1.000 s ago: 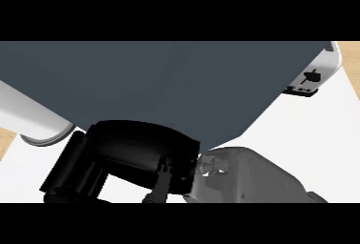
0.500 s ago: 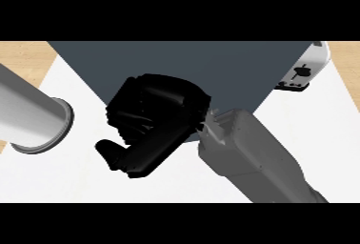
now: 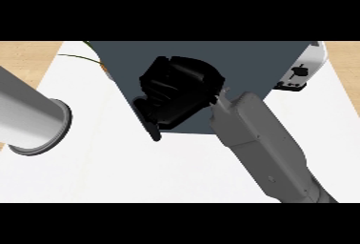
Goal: Pick up the bottled water, place it into the cabinet and close the cabinet
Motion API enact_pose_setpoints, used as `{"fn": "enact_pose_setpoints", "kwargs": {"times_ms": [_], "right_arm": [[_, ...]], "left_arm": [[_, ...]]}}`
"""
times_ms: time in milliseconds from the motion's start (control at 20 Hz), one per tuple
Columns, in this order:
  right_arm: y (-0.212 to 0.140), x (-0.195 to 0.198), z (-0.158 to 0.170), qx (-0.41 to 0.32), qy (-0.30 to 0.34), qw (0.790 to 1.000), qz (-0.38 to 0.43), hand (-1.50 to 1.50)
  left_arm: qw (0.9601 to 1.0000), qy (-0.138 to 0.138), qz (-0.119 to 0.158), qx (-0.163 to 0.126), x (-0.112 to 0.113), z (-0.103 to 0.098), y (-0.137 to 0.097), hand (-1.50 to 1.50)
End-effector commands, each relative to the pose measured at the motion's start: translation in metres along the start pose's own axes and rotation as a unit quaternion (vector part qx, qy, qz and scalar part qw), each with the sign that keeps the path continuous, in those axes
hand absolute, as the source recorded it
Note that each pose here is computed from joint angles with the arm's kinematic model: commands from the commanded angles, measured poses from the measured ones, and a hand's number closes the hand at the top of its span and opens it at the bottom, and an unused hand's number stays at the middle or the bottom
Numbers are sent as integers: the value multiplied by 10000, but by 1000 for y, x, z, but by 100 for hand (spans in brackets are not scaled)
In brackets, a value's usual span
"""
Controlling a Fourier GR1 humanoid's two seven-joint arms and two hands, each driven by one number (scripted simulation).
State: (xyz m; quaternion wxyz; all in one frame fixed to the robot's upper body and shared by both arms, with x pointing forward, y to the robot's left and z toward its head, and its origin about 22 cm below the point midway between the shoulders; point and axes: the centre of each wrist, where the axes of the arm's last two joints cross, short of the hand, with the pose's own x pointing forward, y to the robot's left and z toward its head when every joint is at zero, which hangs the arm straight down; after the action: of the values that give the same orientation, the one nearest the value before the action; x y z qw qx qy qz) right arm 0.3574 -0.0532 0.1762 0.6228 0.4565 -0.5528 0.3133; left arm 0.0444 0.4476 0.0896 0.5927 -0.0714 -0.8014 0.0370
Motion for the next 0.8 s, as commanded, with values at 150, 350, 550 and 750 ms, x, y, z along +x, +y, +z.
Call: {"fn": "enact_pose_setpoints", "kwargs": {"times_ms": [150,350,550,750], "right_arm": [[-42,22,9,-649,-476,9955,510,150],[-30,33,2,-872,-893,9895,724,-150],[-27,65,-3,-1192,-1097,9829,873,-150],[-25,77,-1,-1386,-1270,9773,977,-150]], "left_arm": [[9999,-5,60,-104,-3,-14,-4,-150],[9997,43,164,-188,-6,-6,-7,-150],[9998,-5,158,-140,-8,-2,-3,-150],[9997,5,80,-216,-7,-9,-1,-150]]}}
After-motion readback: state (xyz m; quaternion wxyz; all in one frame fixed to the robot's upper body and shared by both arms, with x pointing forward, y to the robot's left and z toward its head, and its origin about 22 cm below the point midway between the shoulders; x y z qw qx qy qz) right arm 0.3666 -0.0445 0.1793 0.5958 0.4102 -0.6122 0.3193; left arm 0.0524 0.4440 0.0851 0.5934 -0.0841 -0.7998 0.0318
